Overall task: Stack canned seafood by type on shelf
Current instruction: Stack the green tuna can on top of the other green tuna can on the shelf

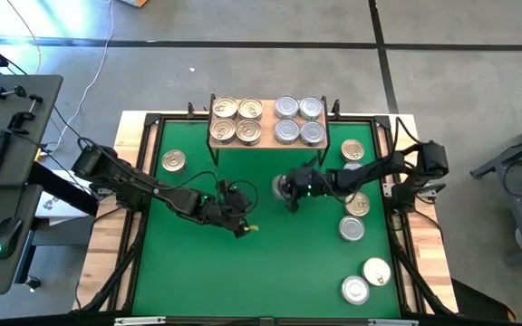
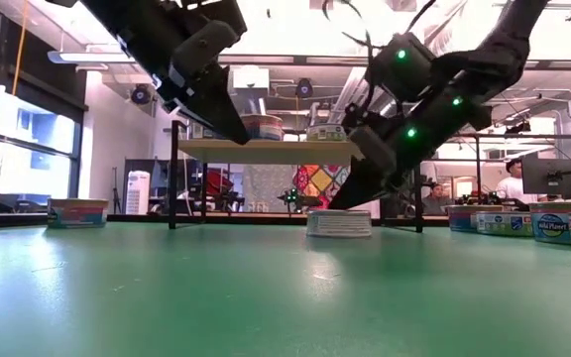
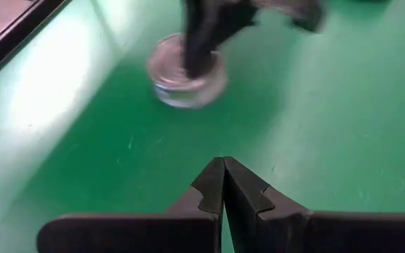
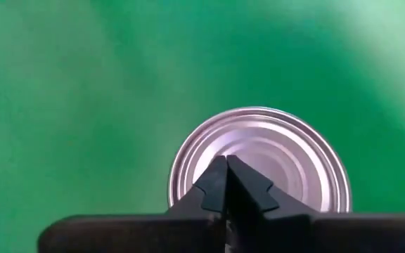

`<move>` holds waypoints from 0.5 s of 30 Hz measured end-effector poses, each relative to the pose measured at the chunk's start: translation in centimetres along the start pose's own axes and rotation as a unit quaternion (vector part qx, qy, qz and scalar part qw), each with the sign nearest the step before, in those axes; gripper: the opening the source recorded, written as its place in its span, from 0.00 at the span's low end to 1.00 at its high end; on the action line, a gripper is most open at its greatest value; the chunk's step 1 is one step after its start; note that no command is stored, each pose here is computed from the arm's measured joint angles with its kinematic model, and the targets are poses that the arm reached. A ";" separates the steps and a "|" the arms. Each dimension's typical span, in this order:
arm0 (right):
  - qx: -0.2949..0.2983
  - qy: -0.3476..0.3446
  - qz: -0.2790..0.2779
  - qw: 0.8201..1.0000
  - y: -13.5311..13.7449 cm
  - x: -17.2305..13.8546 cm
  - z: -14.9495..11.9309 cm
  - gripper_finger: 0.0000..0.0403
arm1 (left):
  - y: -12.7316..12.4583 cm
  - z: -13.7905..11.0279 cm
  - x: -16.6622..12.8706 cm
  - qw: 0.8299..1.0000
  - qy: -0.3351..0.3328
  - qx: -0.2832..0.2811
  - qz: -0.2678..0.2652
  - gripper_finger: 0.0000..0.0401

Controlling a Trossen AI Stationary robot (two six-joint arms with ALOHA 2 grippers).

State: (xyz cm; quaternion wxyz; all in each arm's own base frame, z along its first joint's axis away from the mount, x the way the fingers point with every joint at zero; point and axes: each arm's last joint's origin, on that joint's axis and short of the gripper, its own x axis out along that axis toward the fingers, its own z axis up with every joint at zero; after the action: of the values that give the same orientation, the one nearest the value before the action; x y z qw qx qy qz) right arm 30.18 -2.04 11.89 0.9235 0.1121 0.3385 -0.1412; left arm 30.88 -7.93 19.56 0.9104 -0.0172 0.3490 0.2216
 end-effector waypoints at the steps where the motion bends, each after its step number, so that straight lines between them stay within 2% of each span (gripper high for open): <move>1: 0.001 0.003 0.020 1.000 0.7 -0.1 -0.2 0.00 | 0.0 0.0 0.0 1.000 -0.001 -0.001 -0.002 0.00; 5: -0.027 -0.007 0.109 0.994 4.5 -0.8 -1.0 0.00 | -0.3 0.1 -0.1 1.000 -0.007 -0.006 -0.011 0.00; 8: -0.065 -0.058 0.144 0.986 7.3 -1.8 -1.2 0.00 | -0.5 0.2 -0.2 1.000 -0.010 -0.007 -0.019 0.00; 11: -0.081 -0.090 0.149 0.981 9.1 -2.8 -1.2 0.00 | -0.9 -0.1 -0.2 1.000 -0.007 -0.001 -0.024 0.00; 15: -0.094 -0.058 0.139 0.984 10.0 -3.5 -2.4 0.00 | -1.9 -0.8 0.5 0.998 0.010 0.010 -0.055 0.00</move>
State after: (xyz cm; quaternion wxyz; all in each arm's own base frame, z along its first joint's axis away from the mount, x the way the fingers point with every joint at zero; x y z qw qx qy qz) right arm 29.55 8.71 13.53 0.9587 0.0621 0.2771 0.0149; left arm 31.46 -9.56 18.39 0.9179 -0.0290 0.3585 0.1676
